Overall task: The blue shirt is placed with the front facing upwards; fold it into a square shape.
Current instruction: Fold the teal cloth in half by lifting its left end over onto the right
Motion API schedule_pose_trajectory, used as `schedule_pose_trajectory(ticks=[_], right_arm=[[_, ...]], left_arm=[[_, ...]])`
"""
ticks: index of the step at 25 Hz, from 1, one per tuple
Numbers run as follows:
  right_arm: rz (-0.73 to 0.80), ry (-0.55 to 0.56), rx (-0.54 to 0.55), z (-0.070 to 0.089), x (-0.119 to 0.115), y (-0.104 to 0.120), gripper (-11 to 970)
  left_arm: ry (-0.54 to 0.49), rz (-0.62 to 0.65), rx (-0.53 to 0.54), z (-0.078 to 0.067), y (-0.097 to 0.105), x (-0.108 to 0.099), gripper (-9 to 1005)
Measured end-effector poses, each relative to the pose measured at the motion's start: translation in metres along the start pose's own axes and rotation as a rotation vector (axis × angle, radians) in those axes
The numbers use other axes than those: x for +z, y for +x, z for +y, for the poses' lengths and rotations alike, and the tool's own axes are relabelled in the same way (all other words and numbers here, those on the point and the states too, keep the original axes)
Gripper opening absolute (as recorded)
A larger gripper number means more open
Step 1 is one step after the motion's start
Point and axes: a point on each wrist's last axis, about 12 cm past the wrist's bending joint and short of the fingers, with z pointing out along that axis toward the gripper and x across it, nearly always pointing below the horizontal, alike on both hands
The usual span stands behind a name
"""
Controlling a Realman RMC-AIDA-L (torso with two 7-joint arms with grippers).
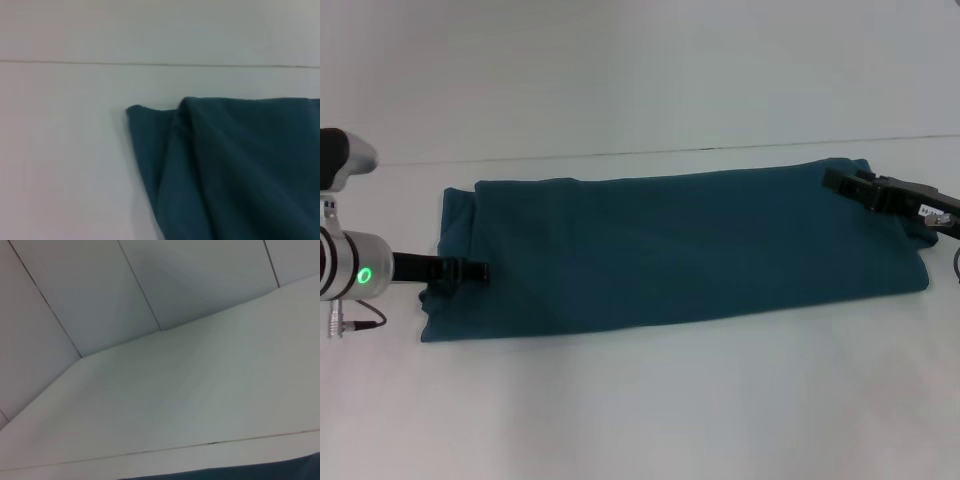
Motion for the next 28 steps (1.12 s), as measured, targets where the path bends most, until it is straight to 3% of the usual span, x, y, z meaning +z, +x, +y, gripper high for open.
schedule_pose_trajectory(ticks=[3, 7, 9, 20, 25, 28], right_arm=[[0.002, -0.001, 0.007, 0.0, 0.001, 0.001, 619], [0.006, -0.004, 0.012, 0.001, 0.002, 0.002, 619], [0.006, -0.004, 0.017, 0.001, 0.002, 0.002, 618], [-0.002, 0.0, 0.031, 0.0, 0.0, 0.002, 597], [-0.005, 0.0, 0.033, 0.0, -0.001, 0.002, 583], [-0.007, -0.003, 0.031, 0.0, -0.001, 0.002, 574]], left_arm=[[0.013, 0.002, 0.028, -0.006, 0.0, 0.003, 725], [0.024, -0.01, 0.043, -0.015, -0.001, 0.005, 564], [0.025, -0.012, 0.044, -0.015, -0.001, 0.004, 483], [0.032, -0.058, 0.042, -0.018, -0.006, -0.002, 245], [0.031, -0.057, 0.041, -0.017, -0.005, -0.003, 71], [0.038, -0.063, 0.05, -0.017, -0.008, -0.008, 71]])
